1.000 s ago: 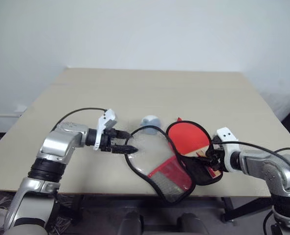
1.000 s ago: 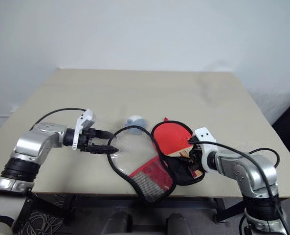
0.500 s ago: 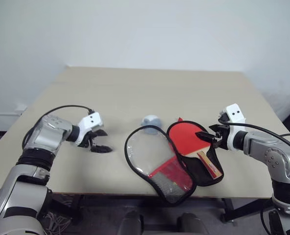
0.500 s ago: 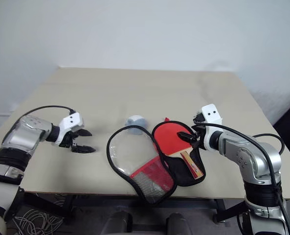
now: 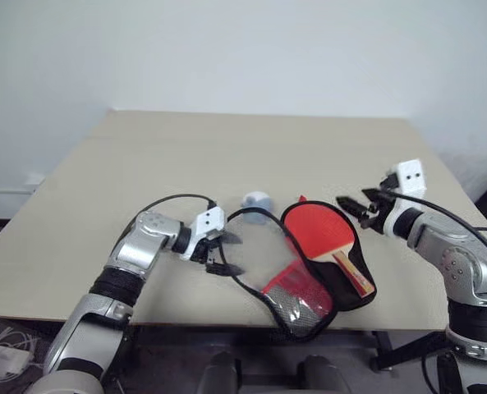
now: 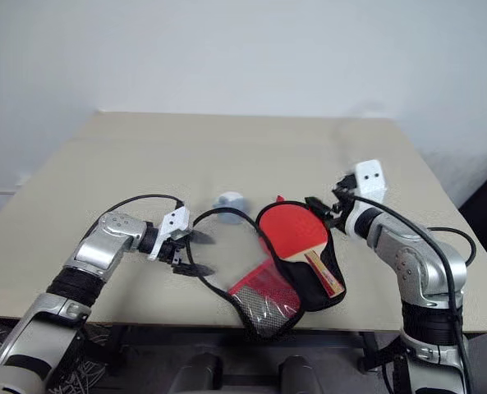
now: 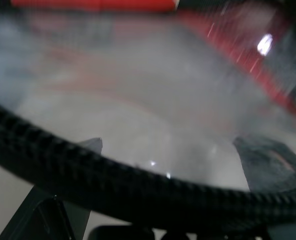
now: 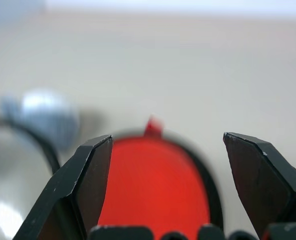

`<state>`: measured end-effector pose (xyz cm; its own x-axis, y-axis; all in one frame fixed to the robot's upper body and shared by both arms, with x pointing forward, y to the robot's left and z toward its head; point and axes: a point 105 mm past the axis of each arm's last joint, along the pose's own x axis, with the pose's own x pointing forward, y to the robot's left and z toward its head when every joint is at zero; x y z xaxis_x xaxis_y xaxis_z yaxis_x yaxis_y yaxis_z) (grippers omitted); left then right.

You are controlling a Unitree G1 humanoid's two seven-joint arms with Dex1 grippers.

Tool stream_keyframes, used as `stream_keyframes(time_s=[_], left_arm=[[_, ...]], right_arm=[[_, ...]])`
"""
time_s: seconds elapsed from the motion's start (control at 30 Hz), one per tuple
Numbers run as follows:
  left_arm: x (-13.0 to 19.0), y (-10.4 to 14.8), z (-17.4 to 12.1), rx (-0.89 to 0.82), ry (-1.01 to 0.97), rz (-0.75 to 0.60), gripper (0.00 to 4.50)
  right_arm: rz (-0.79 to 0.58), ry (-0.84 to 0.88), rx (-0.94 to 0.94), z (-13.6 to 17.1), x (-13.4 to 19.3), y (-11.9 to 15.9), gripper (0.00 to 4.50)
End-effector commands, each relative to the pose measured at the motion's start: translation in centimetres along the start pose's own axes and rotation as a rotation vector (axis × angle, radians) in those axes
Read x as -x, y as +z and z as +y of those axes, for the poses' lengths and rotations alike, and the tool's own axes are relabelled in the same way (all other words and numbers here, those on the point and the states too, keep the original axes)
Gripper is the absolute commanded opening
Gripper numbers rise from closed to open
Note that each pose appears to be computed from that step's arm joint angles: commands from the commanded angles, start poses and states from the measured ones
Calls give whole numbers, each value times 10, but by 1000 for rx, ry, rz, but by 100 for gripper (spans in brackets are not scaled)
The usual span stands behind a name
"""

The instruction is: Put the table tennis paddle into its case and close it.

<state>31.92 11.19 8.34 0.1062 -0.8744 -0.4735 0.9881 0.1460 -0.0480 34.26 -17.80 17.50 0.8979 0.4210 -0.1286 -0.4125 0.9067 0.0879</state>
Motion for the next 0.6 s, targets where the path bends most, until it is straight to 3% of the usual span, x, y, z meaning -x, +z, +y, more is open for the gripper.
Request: stream_keyframes(time_s=[0.03, 0.23, 0.6], left_arm=[[-10, 36, 5, 14, 39, -132, 450], [-35, 58, 5, 61, 68, -213, 450], [-77, 76, 15, 133, 196, -290, 450]], right_arm=[[-212, 31, 7, 5, 10, 44, 384], [-360, 23, -78, -1, 16, 68, 384], [-383, 47, -123, 4, 10, 66, 384]])
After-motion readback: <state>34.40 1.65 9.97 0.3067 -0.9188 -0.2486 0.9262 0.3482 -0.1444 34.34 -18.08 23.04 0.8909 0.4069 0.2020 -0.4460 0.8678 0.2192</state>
